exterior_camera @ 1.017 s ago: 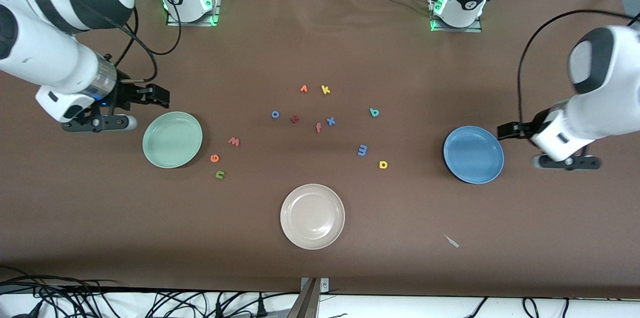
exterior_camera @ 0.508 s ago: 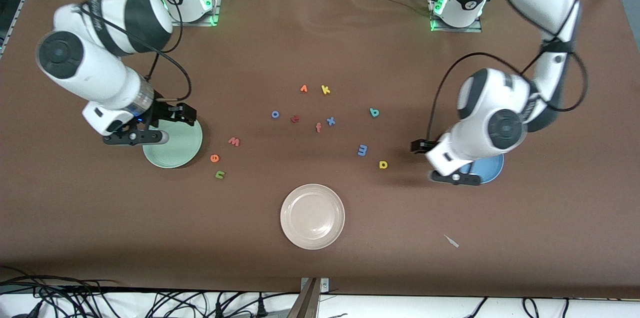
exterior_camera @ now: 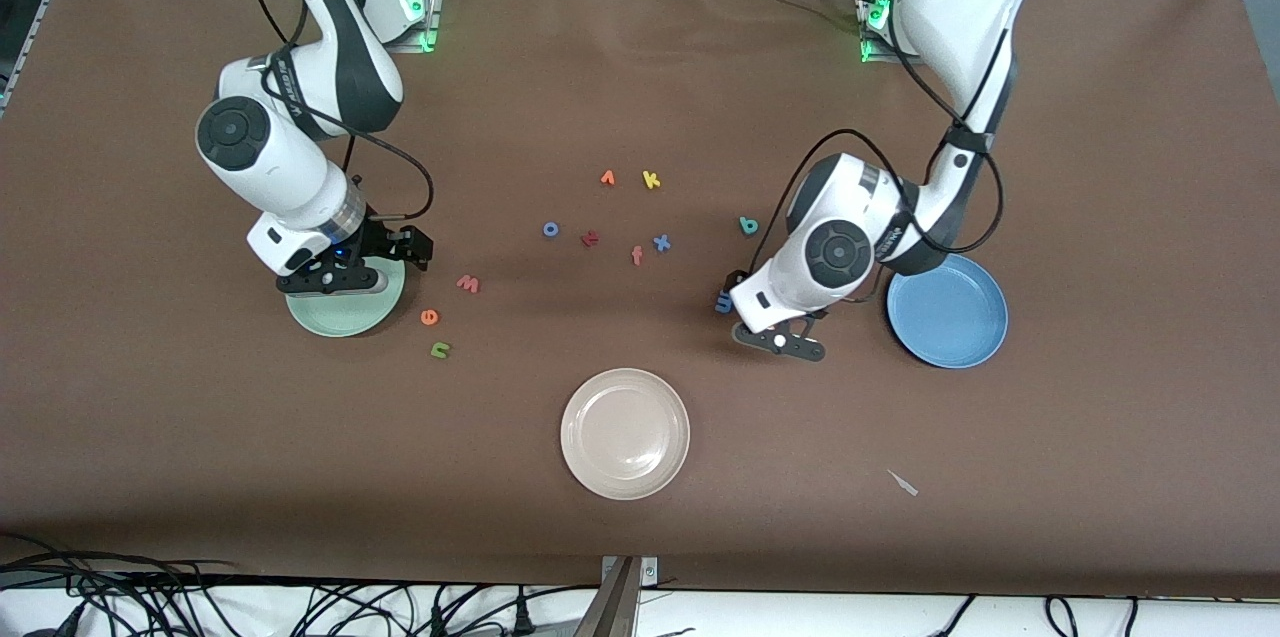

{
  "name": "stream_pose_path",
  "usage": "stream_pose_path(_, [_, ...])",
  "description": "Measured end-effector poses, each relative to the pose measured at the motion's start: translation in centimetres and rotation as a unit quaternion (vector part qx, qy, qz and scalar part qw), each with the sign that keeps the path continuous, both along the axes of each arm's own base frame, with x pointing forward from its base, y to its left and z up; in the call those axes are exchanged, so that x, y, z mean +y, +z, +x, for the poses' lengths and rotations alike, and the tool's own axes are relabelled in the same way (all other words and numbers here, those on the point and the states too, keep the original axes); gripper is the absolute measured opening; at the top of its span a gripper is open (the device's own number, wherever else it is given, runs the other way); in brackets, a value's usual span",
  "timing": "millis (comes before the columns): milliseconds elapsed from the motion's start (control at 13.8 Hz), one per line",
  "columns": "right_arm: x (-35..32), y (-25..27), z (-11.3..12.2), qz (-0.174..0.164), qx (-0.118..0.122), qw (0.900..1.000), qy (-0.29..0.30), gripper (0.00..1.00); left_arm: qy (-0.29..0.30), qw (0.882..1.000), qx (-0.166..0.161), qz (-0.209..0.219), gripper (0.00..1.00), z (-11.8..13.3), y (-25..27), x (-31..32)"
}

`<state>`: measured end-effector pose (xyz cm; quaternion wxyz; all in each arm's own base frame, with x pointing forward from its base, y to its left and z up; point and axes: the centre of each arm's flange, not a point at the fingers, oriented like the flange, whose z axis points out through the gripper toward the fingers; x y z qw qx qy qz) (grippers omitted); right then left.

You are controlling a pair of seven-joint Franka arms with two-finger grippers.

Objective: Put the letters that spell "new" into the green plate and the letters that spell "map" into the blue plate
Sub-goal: 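Move the left gripper to the blue E while the right gripper reaches the orange e, then grasp the blue E with the left gripper while the right gripper grasps the orange e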

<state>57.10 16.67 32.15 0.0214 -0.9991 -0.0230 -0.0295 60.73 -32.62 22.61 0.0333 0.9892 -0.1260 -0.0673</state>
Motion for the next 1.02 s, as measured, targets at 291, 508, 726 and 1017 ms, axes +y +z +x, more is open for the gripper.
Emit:
stream_pose_path(291, [1.6, -3.6, 0.4, 0.004, -0.019, 1.000, 0.012, 1.00, 0.021, 1.000, -0.019, -0.005, 1.00, -1.4, -1.3, -3.5])
stream_pose_path(508, [1.8, -8.3, 0.7, 0.001, -0.039, 0.999, 0.021, 1.00, 0.028, 0.999, -0.041, -0.016, 1.00, -1.4, -2.4, -4.6])
stream_pose_path(726, [1.8, -11.9, 0.7, -0.007, -0.050, 0.998, 0.033, 1.00, 0.031, 0.998, -0.056, -0.023, 1.00, -0.9, -3.3, -4.6])
stream_pose_path(1017, [1.8, -12.2, 0.7, -0.008, -0.054, 0.998, 0.035, 0.95, 0.021, 0.998, -0.055, -0.015, 0.99, -1.0, -4.4, -4.5])
